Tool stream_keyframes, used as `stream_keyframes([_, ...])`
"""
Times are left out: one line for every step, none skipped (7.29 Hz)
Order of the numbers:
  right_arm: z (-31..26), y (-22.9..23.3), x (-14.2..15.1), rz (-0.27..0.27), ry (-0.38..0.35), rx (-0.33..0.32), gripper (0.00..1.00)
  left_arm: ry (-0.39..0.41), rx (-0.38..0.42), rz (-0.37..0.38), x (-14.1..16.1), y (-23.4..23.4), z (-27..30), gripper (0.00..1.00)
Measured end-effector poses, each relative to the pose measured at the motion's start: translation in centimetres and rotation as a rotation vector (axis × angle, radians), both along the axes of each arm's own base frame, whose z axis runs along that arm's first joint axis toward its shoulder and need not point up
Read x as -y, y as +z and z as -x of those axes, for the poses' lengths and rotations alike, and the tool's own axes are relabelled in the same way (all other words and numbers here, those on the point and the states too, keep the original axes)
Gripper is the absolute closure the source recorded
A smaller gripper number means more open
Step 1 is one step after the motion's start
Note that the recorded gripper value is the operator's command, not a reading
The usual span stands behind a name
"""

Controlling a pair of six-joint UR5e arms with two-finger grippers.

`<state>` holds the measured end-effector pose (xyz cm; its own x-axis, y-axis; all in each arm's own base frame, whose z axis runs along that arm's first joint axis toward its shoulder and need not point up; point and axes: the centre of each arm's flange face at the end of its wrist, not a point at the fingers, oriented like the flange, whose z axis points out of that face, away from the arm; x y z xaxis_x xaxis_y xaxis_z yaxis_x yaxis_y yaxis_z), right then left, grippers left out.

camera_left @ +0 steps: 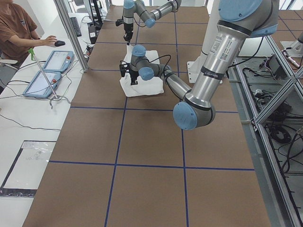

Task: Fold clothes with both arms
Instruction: 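Open both grippers and raise them off the folded shirt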

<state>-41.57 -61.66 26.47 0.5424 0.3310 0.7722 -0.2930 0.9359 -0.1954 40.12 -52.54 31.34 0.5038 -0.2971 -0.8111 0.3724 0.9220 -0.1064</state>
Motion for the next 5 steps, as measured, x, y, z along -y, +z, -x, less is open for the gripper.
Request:
stream_keyframes([0.24,0.09,-0.16,-0.004,-0.004,0.003,0.01,0.000,0.000,0.000,0.21,0.10,-0.29,0.36])
stream_keyframes([0.46,0.16,-0.32,-0.013,-0.006,0.010,0.00,-0.005,0.006,0.000,0.45,0.39,-0.46,0.27])
stream_keyframes([0.74,0.21,-0.51,-0.019,-0.008,0.013,0.00,-0.016,0.016,-0.004,0.72,0.68,-0.43,0.23])
stream_keyframes([0.75,0.17,-0.56,-0.027,-0.010,0.016,0.00,-0.028,0.023,-0.010,0.95,0.73,-0.23,0.23])
stream_keyframes([0.42,0.40,-0.79,-0.034,-0.012,0.016,0.00,-0.038,0.024,-0.018,1.09,0.57,0.07,0.20])
